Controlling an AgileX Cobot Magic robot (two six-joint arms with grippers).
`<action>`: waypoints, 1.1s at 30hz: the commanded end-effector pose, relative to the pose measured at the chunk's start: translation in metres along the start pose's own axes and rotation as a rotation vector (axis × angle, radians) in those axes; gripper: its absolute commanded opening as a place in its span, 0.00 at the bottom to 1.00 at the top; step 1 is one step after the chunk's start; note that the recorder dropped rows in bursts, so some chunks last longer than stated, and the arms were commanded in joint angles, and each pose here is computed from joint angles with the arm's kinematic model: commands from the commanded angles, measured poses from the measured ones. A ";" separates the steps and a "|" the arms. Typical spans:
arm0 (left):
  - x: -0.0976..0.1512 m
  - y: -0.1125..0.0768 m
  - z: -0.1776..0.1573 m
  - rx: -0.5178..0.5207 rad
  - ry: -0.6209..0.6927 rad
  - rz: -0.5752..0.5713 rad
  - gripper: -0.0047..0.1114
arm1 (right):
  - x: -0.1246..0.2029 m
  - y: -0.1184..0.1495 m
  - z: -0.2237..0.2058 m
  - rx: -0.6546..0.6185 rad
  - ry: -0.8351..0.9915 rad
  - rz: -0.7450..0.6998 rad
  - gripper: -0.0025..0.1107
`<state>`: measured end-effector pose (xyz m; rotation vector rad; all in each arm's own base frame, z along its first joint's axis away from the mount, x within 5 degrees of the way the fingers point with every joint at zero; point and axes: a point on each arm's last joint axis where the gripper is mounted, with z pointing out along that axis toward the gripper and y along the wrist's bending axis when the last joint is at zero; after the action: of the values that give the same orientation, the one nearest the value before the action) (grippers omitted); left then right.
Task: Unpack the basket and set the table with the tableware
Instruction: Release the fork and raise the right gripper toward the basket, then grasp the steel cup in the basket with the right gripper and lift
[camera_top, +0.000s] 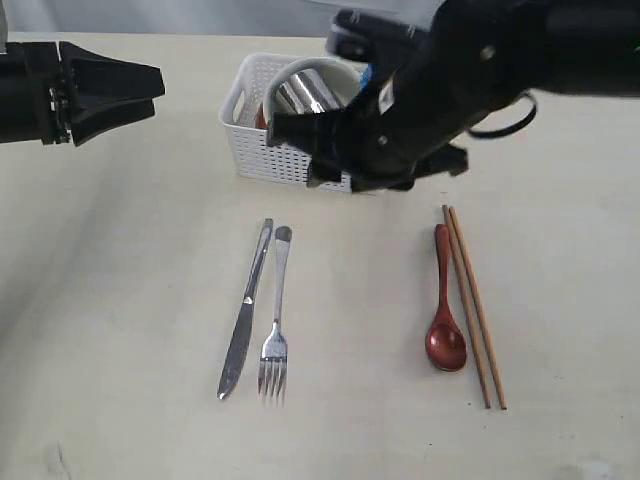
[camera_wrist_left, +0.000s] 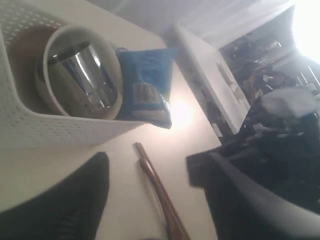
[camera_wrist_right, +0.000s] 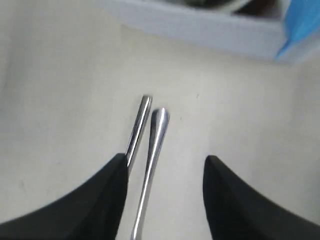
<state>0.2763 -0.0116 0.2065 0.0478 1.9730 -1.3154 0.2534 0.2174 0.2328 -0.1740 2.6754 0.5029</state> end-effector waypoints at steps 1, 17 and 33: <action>-0.002 0.010 -0.002 -0.123 -0.006 0.016 0.50 | -0.036 -0.021 -0.038 0.032 -0.087 -0.148 0.47; -0.006 0.021 -0.003 -0.250 0.001 0.043 0.50 | -0.141 -0.003 0.044 0.090 0.104 -0.528 0.66; -0.006 0.021 -0.003 -0.250 0.000 0.051 0.50 | -0.150 0.003 0.101 0.081 0.133 -0.602 0.66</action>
<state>0.2863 0.0016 0.1924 -0.0311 2.1144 -1.0442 0.4271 0.2604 0.2109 -0.9508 2.5899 0.2000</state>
